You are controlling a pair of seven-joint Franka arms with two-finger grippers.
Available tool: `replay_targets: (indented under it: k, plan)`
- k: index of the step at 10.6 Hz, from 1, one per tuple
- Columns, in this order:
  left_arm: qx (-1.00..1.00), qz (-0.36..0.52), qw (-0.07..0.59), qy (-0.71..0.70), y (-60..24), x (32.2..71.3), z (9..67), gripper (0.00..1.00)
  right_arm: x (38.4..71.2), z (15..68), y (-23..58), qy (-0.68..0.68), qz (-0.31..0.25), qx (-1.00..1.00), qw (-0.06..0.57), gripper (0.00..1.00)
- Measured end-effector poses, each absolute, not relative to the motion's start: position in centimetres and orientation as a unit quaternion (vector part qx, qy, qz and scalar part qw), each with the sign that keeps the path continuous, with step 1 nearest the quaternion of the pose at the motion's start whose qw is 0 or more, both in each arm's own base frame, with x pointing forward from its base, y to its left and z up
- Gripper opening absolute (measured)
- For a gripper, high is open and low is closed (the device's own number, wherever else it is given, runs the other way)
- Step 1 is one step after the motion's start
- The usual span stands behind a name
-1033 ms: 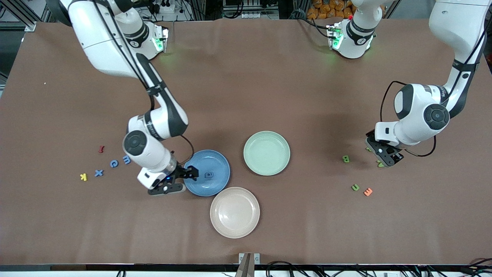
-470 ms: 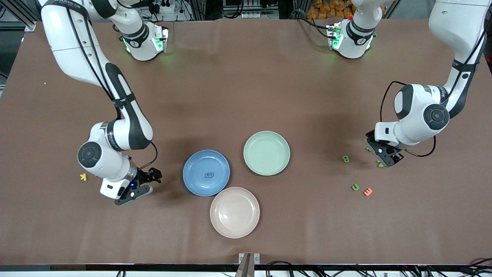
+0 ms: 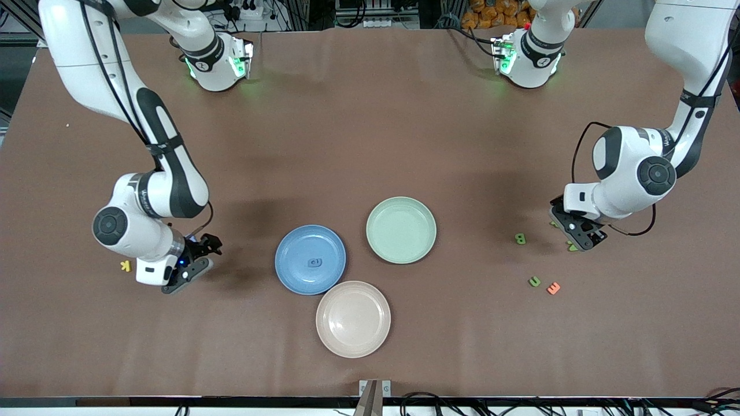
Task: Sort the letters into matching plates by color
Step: 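Move the right gripper back over the blue letters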
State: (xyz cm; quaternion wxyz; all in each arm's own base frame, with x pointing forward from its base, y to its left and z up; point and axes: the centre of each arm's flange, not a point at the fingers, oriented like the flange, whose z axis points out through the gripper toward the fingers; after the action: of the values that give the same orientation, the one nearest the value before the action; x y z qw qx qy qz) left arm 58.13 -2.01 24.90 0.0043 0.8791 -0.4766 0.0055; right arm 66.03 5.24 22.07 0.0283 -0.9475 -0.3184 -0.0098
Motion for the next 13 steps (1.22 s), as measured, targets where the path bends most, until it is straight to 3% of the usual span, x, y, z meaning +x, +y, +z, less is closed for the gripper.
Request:
replay_targets:
  k: [7,13]
  plan:
    - [0.879,0.007,0.004,-0.477,-2.0,58.3,25.0,1.0,62.6,19.3,1.2,-0.341,0.026,-0.939,0.039,1.0]
    - [0.879,0.008,0.003,-0.477,-2.0,58.3,25.1,1.0,61.1,17.5,-0.3,-0.332,0.018,-0.943,0.03,1.0]
